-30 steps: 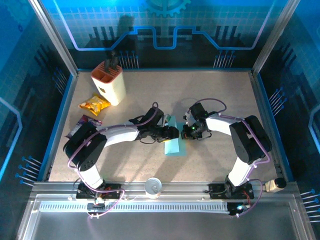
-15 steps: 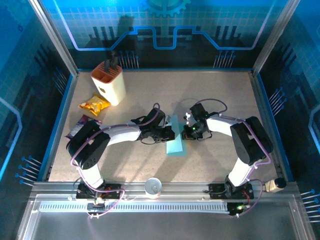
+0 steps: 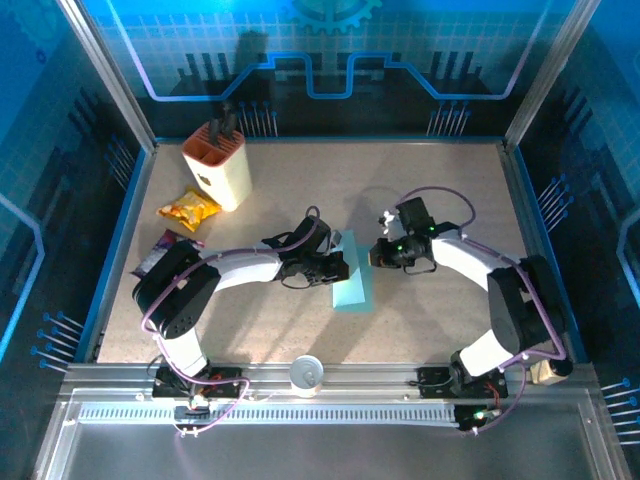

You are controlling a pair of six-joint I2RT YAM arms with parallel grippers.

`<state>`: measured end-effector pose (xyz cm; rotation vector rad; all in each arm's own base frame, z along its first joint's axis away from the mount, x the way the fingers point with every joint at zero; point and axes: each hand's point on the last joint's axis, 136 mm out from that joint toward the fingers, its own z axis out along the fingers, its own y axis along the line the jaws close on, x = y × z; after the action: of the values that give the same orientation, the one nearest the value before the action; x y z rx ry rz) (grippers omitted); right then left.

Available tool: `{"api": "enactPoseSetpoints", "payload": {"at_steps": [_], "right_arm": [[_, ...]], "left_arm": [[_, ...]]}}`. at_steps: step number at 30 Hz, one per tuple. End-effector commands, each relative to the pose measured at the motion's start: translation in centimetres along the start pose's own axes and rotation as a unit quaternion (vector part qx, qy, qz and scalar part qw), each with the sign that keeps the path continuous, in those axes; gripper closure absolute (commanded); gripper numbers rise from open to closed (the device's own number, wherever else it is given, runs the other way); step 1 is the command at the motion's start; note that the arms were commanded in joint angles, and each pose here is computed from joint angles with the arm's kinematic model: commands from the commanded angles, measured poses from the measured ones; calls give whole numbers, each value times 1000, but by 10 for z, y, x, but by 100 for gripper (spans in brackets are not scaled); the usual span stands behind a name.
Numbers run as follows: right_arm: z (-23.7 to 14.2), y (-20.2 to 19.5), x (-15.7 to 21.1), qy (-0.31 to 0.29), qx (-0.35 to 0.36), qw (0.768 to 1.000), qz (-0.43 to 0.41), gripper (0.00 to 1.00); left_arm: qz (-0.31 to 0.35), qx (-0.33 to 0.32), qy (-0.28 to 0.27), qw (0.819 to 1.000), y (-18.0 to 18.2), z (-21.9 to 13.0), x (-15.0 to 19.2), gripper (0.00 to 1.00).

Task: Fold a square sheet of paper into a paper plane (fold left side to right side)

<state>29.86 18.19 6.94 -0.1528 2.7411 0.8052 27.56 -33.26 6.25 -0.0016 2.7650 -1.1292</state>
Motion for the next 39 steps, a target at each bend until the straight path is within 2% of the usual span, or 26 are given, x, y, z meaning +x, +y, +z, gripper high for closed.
{"api": "enactPoseSetpoints", "payload": {"at_steps": [1,4,6,9,14,18,23,25,30,32,39], "right_arm": [[-7,9,10,3,-66,998,10,74],[-6,30,10,2,-149,989,8,59],[-1,38,10,8,-183,983,10,53],[10,47,9,17,-209,978,9,49],[25,55,6,32,-221,975,6,50],[30,57,5,38,-221,975,6,62],[31,47,10,42,-189,981,11,91],[32,39,16,48,-164,985,14,98],[31,20,24,60,-103,993,25,100],[31,17,24,61,-93,993,27,100],[34,8,29,73,-59,995,28,99]], "left_arm": [[16,-5,4,1000,-3,-2,3,95],[21,-5,5,1000,-5,-4,3,96],[22,-5,5,1000,-5,-4,3,96],[22,-5,8,1000,-5,-4,4,96],[23,-3,9,1000,-6,-4,4,96],[23,-3,8,1000,-5,-5,4,96],[26,-2,3,1000,-7,-7,3,93],[28,-8,-5,1000,-6,-11,2,89],[27,-38,-39,998,2,-28,-4,57],[24,-52,-48,997,7,-32,-6,49],[10,-72,-28,997,18,-20,-5,38]]}}
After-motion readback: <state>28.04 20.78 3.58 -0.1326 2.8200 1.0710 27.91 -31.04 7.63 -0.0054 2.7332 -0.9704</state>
